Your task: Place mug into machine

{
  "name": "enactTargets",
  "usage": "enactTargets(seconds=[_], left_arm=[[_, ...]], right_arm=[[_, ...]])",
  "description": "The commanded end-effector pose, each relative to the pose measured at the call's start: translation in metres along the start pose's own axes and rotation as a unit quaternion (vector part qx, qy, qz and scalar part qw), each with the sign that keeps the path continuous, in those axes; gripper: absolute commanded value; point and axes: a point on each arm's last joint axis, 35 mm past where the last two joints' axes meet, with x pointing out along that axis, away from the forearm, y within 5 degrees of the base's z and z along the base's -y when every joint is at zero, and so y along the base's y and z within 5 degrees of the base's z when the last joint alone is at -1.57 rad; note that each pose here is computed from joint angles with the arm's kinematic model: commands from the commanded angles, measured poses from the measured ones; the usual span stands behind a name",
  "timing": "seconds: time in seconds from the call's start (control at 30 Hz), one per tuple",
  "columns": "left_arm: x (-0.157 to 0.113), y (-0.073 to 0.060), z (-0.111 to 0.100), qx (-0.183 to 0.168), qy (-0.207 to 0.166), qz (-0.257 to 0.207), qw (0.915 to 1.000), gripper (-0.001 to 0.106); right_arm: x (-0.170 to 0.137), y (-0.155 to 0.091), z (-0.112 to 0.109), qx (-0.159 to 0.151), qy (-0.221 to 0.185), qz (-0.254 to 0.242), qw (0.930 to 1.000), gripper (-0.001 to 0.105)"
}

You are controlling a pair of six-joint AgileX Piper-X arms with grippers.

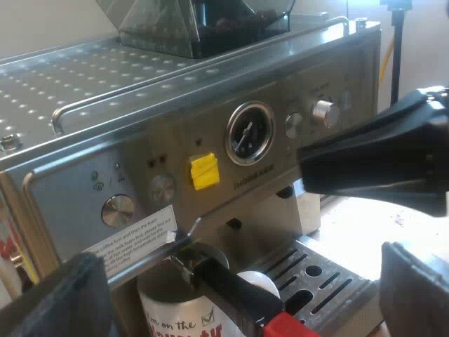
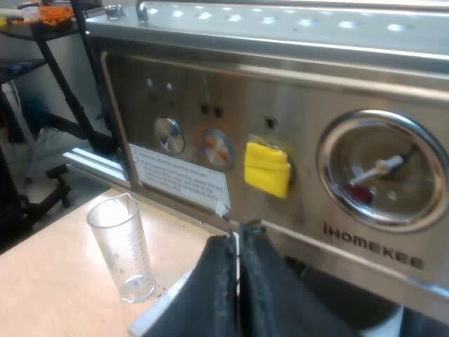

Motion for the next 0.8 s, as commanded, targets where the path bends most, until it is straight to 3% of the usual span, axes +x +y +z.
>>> enactTargets(seconds=[0.03,0.5,0.8], left_arm=[[-0.002,-0.001,0.004,0.0,-0.011,0.003,0.9999,0.079],[-0.002,-0.001,0.004,0.0,-0.011,-0.001,0.9999,0.079],[-0.002,-0.002,0.004,0.0,-0.009,-0.013,0.9999,0.079]], right_arm=[[0.013,0.003,0.009,0.002,-0.009,-0.004,0.9999,0.0],[0.052,0.014,0.007,-0.006,0.016,-0.038,0.9991,0.0],[0.064,0.011,0.01,-0.016,0.011,-0.128,0.9916,0.0]])
